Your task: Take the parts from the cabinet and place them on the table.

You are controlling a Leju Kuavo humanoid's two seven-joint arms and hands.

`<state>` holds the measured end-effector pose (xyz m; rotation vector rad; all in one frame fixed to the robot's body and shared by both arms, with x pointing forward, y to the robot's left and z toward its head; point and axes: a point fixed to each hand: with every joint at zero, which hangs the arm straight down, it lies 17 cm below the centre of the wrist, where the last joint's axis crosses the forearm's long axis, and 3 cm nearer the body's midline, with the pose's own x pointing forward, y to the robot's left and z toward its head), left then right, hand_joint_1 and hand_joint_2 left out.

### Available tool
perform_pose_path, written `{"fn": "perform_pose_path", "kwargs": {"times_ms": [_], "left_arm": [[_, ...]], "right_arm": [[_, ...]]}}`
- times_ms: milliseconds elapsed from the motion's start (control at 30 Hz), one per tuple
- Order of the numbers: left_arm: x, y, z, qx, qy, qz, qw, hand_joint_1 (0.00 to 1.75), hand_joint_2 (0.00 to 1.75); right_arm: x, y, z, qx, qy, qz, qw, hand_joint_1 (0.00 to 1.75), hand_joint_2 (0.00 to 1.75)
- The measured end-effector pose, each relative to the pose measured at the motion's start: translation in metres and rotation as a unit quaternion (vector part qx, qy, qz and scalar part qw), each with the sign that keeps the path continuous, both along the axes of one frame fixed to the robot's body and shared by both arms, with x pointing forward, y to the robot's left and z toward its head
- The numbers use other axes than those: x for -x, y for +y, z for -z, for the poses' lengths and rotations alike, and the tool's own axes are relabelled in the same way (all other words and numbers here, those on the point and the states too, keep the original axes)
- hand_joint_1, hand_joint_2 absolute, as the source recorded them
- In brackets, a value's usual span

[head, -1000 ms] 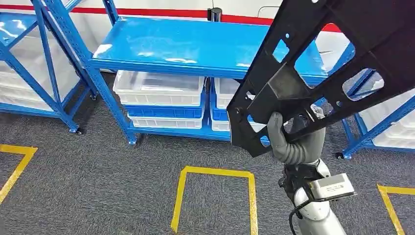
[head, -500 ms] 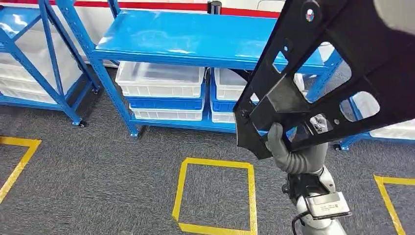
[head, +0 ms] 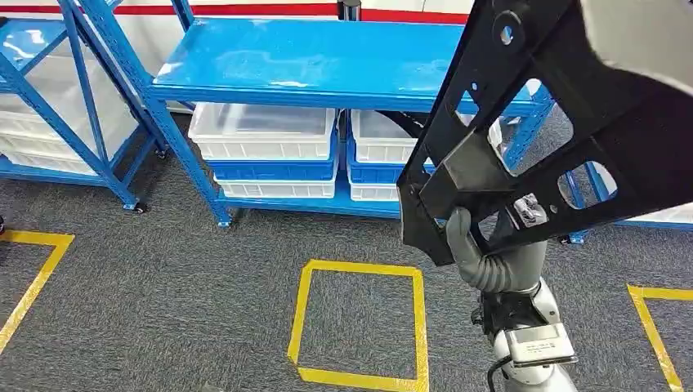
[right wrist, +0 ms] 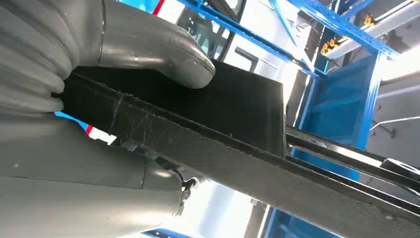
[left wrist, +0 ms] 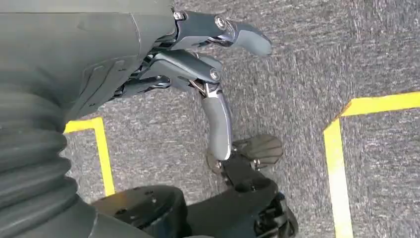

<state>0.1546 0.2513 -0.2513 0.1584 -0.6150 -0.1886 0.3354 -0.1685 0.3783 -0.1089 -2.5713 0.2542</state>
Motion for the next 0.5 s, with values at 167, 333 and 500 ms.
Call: {"fn": "perform_pose_path", "kwargs": {"times_ms": [167,333,500], "left_arm": [[-0.003,-0.002,-0.001,0.001,-0.002,0.000,1.000,0.00,1.75],[-0.003,-0.003,-0.001,0.002,-0.002,0.000,1.000,0.00,1.75],[-0.001,0.002,0.000,-0.003,-0.001,-0.001,1.000,0.00,1.75]], "right_arm": [[0.001,0.000,0.001,0.002,0.000,0.002,1.000,1.75,1.75],[0.001,0.001,0.005,0.004,0.004,0.002,1.000,1.75,1.75],[0.001,0.002,0.006,0.006,0.005,0.004,1.000,1.75,1.75]]}}
